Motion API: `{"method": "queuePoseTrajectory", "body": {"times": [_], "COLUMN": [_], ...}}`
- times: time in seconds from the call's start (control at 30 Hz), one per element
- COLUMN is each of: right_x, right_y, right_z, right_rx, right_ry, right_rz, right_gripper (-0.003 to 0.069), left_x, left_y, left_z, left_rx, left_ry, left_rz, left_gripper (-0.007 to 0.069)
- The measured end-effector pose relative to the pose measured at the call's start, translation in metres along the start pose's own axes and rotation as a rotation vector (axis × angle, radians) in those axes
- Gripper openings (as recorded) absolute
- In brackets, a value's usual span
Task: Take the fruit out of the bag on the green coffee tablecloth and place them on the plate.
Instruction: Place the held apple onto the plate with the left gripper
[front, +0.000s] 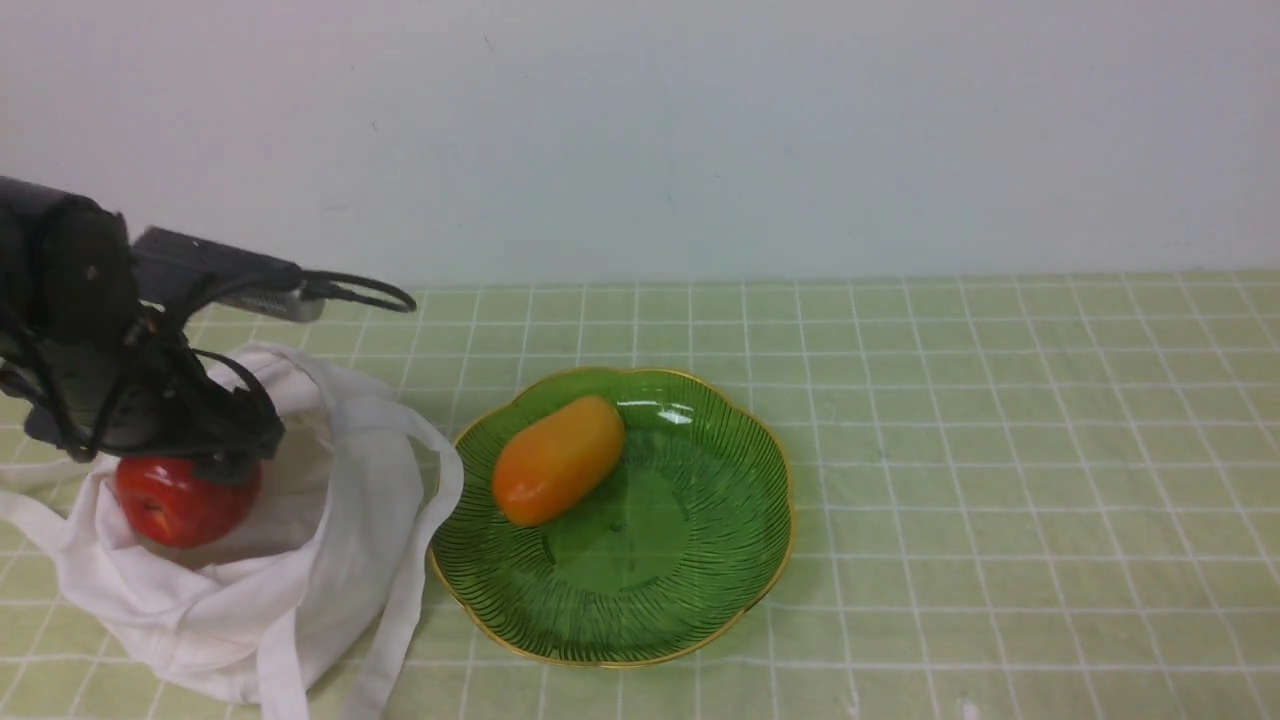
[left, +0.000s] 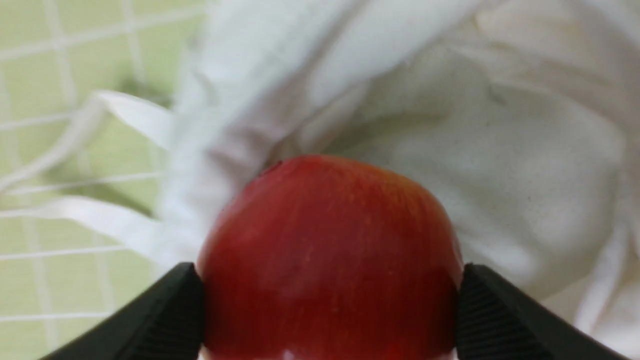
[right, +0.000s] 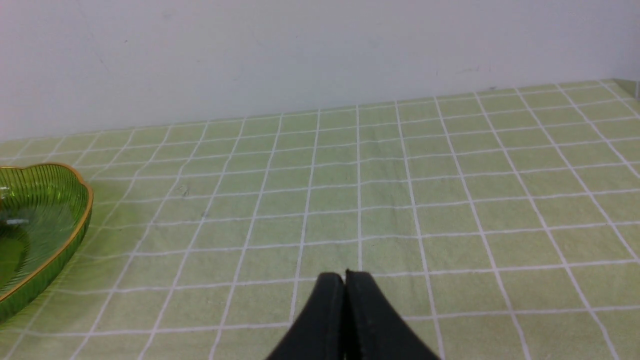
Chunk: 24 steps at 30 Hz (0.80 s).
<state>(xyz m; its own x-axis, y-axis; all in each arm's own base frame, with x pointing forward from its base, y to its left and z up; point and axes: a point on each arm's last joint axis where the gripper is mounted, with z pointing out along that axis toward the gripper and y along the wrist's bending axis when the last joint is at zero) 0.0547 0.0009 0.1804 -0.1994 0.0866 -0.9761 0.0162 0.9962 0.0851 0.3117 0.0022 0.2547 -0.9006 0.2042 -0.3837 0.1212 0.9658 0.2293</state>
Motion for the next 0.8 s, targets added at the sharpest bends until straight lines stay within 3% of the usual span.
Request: {"method": "queuePoseTrajectory", "body": {"times": [0.23,0.33,0.4,0.47,0.6,0.63,0.8], "right_x": [0.0,0.0,0.0,0.0,0.0,0.0,0.0], "right_y": [0.0,0.0,0.0,0.0,0.0,0.0,0.0], "right_z": [0.0,0.0,0.0,0.0,0.0,0.0,0.0], "right_rx": [0.0,0.0,0.0,0.0,0.0,0.0,0.0], "right_ry": [0.0,0.0,0.0,0.0,0.0,0.0,0.0], "right_rz": [0.0,0.0,0.0,0.0,0.0,0.0,0.0], "right_gripper": [-0.0015,-0.0015,-0.0015,-0.0015,-0.0015,-0.0015,-0.0015], "left_x": [-0.003,-0.009,-0.014,-0.017,-0.024,-0.028,-0.04], "left_y": [0.014,0.016,0.012,0.001,-0.028,-0.048,-0.11], "left_z": [-0.077,-0.111,-0.131,-0.141,-0.141,-0.136,-0.107], "left_rx": [-0.011,0.045,0.14,0.267,0.425,0.485,0.548], "left_ry": [-0.105,-0.157,-0.191,-0.198,-0.183,-0.16,-0.085], "left_rz": [-0.072,-0.132,-0.184,-0.213,-0.151,-0.095,0.08], "left_gripper": [0.0589,0.0589,0.0589,0.0589,0.0589,0.0589,0.0589]}}
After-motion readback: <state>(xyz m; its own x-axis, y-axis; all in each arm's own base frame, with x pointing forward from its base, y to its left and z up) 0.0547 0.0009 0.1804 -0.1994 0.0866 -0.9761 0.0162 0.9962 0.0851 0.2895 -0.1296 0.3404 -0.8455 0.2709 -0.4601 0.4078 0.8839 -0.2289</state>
